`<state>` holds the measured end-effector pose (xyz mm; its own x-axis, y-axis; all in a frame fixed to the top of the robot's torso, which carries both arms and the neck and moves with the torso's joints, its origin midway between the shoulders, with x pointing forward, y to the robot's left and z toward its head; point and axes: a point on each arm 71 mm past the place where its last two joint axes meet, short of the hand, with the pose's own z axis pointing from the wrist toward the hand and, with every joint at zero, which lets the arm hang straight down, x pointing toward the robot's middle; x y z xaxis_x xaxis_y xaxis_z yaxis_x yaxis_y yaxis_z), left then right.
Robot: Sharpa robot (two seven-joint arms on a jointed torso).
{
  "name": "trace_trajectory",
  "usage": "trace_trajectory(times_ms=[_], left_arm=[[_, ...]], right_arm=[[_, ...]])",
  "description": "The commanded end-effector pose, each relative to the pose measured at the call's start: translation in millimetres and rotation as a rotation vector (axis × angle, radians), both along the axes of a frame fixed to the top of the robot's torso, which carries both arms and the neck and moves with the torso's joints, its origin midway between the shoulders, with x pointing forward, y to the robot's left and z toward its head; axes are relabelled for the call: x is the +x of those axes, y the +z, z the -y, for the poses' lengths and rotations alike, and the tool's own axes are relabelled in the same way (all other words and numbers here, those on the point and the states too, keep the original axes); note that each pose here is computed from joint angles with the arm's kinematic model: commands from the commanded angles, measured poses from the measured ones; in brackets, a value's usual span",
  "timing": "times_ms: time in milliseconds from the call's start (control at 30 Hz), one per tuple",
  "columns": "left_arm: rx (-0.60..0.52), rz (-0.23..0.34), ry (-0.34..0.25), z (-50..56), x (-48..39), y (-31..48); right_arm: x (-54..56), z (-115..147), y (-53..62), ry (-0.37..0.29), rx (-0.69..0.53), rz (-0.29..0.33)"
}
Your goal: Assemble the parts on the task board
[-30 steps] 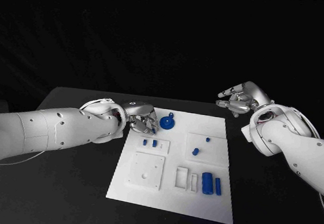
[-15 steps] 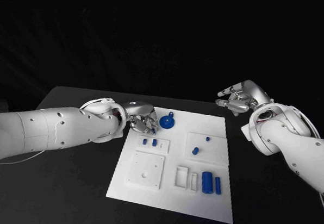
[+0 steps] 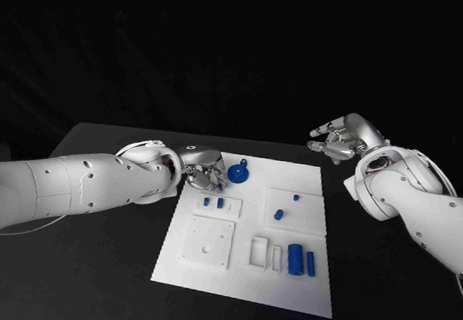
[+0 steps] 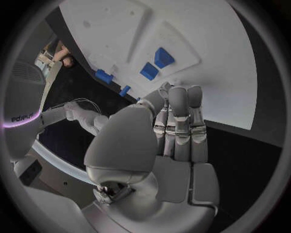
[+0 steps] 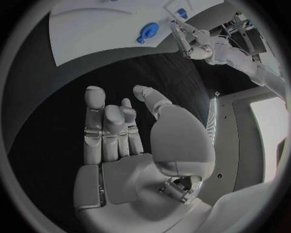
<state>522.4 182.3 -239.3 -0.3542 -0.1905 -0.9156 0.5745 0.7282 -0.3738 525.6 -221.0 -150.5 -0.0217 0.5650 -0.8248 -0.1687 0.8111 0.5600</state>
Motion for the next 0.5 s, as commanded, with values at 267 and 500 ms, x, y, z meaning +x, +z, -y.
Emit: trace_trajectory(times_ms=[267,500], left_arm=[[0.051,-0.027,-0.022,3.0,-3.6,-10.8],[0.08,-0.025,-0.015,0.0,-2.5,-12.4]], right_arm=[[-0.5,-2.2,-0.3,0.014,-0.017,-0.006],[-0.5,-1.9,-0.5,0.015,-0.019,-0.009]])
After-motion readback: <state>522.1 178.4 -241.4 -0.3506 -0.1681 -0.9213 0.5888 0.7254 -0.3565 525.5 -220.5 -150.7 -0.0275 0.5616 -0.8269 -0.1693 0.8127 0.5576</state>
